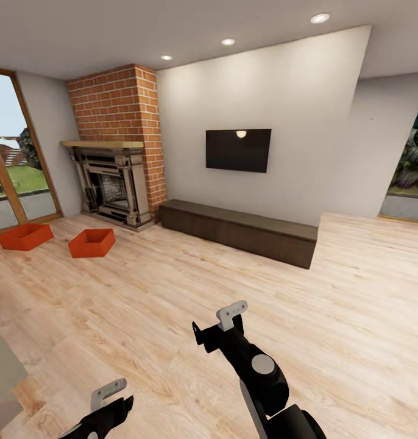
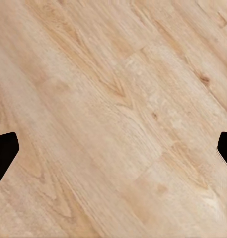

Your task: Move the two storage containers from the living room to the garage. In the garage, place one container on the floor and stack the other container on top of it (either order is fine).

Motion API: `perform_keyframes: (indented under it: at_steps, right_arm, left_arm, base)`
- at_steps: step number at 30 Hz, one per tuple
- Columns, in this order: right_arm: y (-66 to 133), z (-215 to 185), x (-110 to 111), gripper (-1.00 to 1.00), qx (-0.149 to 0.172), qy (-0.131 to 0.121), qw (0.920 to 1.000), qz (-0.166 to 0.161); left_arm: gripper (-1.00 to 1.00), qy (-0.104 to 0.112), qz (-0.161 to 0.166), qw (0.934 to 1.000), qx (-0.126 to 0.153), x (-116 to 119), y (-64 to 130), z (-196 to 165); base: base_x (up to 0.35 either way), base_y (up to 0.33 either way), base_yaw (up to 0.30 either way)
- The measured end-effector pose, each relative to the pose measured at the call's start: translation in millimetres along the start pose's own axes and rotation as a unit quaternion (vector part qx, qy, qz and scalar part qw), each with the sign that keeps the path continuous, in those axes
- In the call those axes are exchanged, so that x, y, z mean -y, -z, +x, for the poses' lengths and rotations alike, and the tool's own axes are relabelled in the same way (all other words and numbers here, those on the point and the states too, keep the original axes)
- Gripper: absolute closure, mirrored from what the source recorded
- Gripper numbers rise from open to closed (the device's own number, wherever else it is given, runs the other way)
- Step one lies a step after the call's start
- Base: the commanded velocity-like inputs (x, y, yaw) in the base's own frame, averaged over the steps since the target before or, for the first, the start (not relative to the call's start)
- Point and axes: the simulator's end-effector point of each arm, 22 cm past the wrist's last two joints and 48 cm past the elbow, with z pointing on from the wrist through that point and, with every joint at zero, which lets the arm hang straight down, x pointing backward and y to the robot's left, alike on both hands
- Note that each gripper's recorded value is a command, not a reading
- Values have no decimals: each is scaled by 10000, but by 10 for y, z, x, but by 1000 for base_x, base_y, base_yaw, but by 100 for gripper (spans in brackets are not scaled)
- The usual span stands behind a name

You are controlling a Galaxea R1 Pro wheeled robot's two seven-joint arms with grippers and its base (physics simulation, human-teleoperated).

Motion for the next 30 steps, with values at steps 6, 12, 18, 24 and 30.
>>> perform_keyframes:
  at_steps: [6, 12, 18, 24, 30]
  right_arm:
    - [0, 0, 0, -100, 0, 0, 10000, 0]
    - [1, -2, 0, -100, 3, 0, 10000, 0]
    - [1, -2, 0, -100, 3, 0, 10000, 0]
    - [1, -3, 0, -100, 4, 0, 10000, 0]
    - [0, -1, 0, -100, 1, 0, 10000, 0]
  left_arm:
    - [-100, 1, 1, 10000, -1, 1, 0, 1]
    - [-100, 1, 2, 10000, 5, 3, 1, -4]
    - [-100, 1, 2, 10000, 4, 3, 1, -4]
    - [-100, 1, 3, 10000, 5, 3, 1, -5]
    - [-100, 1, 3, 10000, 7, 3, 1, -5]
  base:
    - [337, -4, 0]
    - [337, 0, 0]
    - [337, 0, 0]
    - [337, 0, 0]
    - [337, -22, 0]
